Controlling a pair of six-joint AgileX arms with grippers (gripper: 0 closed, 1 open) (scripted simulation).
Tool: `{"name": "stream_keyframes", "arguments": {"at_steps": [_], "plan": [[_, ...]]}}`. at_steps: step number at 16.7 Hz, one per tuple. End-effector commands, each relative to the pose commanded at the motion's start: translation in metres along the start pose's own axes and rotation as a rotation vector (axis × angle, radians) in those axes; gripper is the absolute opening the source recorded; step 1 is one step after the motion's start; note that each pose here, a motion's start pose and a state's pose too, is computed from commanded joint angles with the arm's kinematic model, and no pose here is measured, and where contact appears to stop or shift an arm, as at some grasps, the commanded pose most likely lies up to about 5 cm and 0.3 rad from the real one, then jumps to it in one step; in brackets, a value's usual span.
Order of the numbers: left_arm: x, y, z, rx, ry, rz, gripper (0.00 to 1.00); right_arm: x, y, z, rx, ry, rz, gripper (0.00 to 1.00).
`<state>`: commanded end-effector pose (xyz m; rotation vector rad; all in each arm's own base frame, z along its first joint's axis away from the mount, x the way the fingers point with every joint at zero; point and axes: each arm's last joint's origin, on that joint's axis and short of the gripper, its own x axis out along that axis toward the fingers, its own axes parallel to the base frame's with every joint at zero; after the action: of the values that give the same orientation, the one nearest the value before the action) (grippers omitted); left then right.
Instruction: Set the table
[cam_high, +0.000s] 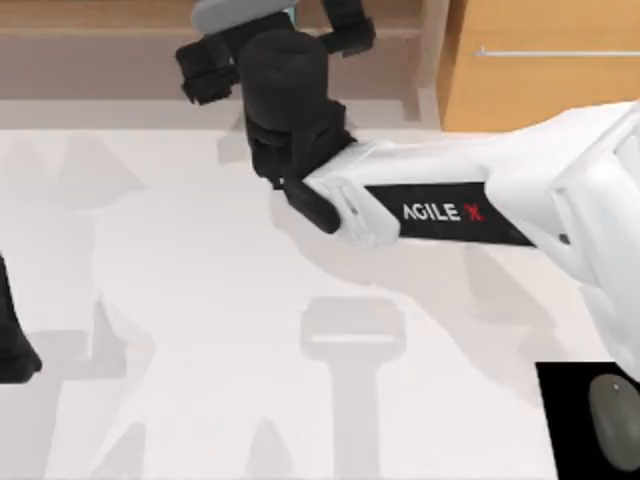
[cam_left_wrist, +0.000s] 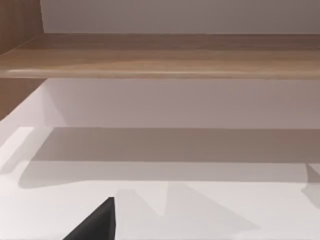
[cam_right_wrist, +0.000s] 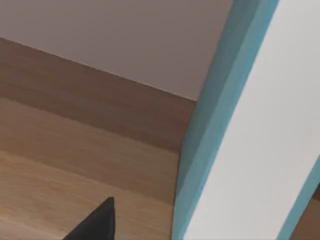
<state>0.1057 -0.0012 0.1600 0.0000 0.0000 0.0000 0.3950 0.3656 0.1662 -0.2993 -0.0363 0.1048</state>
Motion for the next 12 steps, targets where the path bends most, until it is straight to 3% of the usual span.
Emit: {"name": "stream_keyframes", "arguments": {"at_steps": [5, 12], "plan": [[0.000, 0.000, 0.000, 0.000, 0.000, 0.000, 1.00, 0.018, 0.004, 0.036, 0.244, 0.023, -0.087, 1.00], [0.000, 0.000, 0.000, 0.000, 0.000, 0.000, 1.00, 0.022, 0.001, 0.043, 0.288, 0.022, -0.109, 1.00]]}}
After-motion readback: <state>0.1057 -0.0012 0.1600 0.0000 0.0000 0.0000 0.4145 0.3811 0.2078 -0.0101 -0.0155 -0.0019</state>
